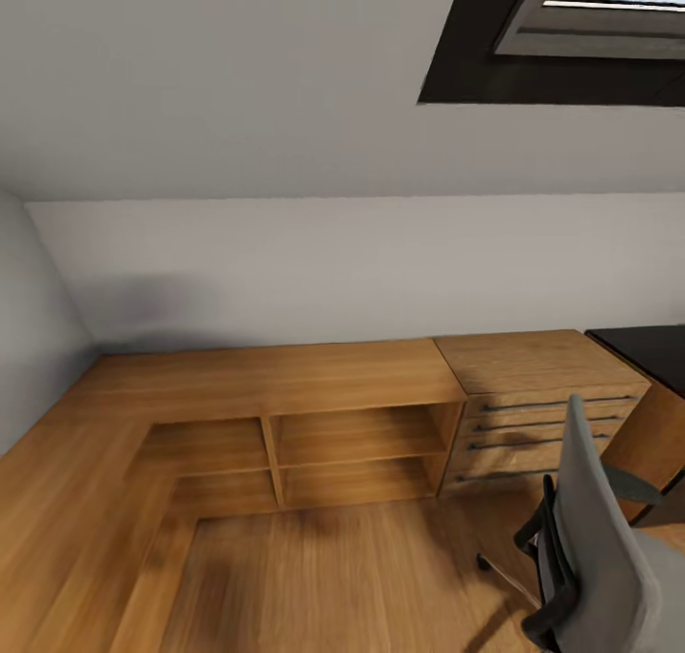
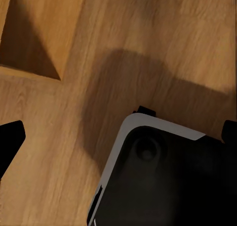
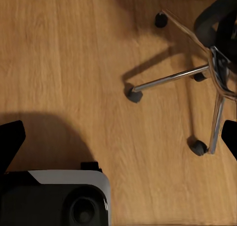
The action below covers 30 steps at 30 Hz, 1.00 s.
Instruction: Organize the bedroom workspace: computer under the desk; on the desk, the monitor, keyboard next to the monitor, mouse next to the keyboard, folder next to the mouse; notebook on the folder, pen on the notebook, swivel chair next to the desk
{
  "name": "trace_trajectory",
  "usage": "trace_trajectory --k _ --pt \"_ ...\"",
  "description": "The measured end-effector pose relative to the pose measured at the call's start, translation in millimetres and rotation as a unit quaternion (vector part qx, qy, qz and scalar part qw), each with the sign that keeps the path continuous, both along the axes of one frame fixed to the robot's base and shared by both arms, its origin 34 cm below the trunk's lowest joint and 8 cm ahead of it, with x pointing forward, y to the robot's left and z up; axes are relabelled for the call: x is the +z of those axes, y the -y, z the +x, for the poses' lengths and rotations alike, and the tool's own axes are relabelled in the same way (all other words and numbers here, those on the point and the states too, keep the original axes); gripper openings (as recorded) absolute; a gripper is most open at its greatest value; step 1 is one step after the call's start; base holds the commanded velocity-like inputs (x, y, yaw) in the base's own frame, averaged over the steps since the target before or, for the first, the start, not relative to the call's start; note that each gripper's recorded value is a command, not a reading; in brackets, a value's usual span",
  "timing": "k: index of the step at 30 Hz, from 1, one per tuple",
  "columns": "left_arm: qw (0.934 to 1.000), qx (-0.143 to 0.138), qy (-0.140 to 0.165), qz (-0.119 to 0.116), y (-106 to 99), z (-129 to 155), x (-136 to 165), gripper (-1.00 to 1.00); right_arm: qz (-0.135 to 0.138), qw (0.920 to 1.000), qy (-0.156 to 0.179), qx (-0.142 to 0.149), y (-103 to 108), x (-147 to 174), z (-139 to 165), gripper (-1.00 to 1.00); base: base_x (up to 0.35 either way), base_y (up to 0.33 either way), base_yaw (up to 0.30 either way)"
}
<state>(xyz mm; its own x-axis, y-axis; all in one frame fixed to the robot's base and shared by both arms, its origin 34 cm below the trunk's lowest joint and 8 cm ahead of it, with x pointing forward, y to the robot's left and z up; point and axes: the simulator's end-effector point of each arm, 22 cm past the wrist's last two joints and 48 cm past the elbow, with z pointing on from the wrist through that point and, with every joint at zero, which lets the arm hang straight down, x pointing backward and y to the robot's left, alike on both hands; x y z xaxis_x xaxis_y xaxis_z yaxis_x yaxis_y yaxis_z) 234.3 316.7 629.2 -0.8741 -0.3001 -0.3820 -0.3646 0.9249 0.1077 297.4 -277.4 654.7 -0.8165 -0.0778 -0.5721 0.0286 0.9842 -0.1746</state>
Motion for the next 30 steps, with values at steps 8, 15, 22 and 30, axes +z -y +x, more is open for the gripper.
trace_trajectory --k 8,15,22,30 --pt "1.0 0.0 0.0 0.0 0.0 0.0 0.0 1.0 0.0 1.0 0.0 0.0 0.0 -0.1 -0.1 1.0 0.0 0.0 -0.287" --pt "1.0 0.0 0.0 0.0 0.1 0.3 0.0 1.0 0.0 1.0 -0.001 0.0 0.0 -0.2 -0.3 1.0 0.0 0.0 -0.286" --pt "1.0 0.0 0.0 0.0 0.0 -0.2 0.0 1.0 0.0 1.0 -0.001 0.0 0.0 -0.2 -0.3 1.0 0.0 0.0 -0.283" --pt "1.0 0.0 0.0 0.0 0.0 -0.4 0.0 1.0 0.0 1.0 -0.001 0.0 0.0 -0.2 -0.3 1.0 0.0 0.0 -0.28"
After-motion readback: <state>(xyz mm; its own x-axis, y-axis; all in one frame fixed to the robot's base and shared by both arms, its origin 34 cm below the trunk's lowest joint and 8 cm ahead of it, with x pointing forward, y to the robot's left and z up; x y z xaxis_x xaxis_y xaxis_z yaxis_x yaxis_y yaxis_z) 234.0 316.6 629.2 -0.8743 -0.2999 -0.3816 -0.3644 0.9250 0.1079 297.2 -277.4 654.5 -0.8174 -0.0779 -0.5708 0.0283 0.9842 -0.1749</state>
